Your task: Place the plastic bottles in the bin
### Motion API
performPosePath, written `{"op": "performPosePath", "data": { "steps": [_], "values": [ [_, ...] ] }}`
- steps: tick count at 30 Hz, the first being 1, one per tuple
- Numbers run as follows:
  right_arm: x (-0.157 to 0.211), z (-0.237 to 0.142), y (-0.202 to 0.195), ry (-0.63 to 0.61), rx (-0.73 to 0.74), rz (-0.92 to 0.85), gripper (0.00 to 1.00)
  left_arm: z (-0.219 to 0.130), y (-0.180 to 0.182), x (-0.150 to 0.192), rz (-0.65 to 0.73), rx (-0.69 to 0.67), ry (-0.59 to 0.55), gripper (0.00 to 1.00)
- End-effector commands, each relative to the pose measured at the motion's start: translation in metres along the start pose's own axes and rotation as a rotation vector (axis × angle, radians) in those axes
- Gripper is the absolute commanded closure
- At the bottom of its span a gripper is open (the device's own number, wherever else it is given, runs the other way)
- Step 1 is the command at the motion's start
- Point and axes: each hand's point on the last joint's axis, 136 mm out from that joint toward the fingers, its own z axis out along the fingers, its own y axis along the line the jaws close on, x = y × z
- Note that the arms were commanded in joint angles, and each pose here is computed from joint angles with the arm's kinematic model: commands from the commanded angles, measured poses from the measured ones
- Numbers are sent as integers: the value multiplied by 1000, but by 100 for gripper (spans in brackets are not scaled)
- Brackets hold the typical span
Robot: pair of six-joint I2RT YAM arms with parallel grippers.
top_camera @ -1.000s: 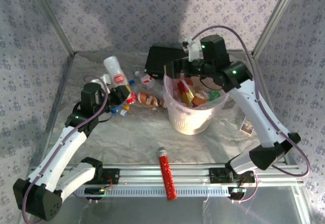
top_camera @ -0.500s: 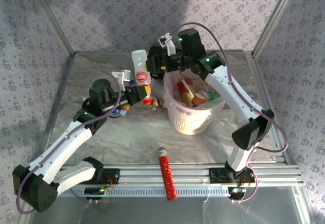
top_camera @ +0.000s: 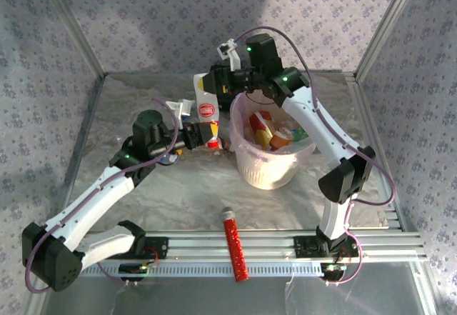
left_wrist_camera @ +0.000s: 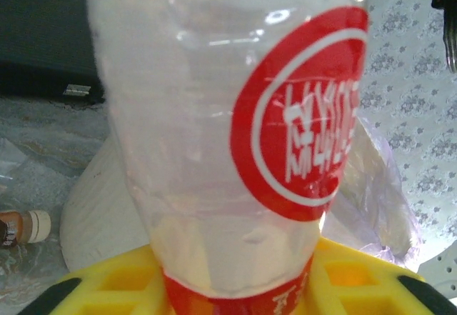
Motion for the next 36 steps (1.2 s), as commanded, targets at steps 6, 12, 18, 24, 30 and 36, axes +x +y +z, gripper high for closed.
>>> {"op": "performPosePath", "data": {
  "steps": [6, 12, 18, 24, 30, 36],
  "values": [
    [-42, -45, 15, -105, 59, -118, 50, -11, -2, -13, 18, -53, -67, 1],
    [-66, -123, 3, -228, 266, -173, 51, -22, 36, -1, -41, -237, -81, 1],
    [-60, -204, -27, -306, 409, -85, 52, -53, 127, 25, -171, -716, -30, 14],
    [-19, -242, -54, -219, 629, -74, 54, -66, 164, 39, -266, -859, -58, 14],
    [22, -213, -67, -103, 593, -17, 57, -78, 184, 46, -308, -927, -66, 15],
    [56, -171, -85, 38, 604, -22, 58, -87, 193, 50, -318, -962, -62, 15]
  ]
}}
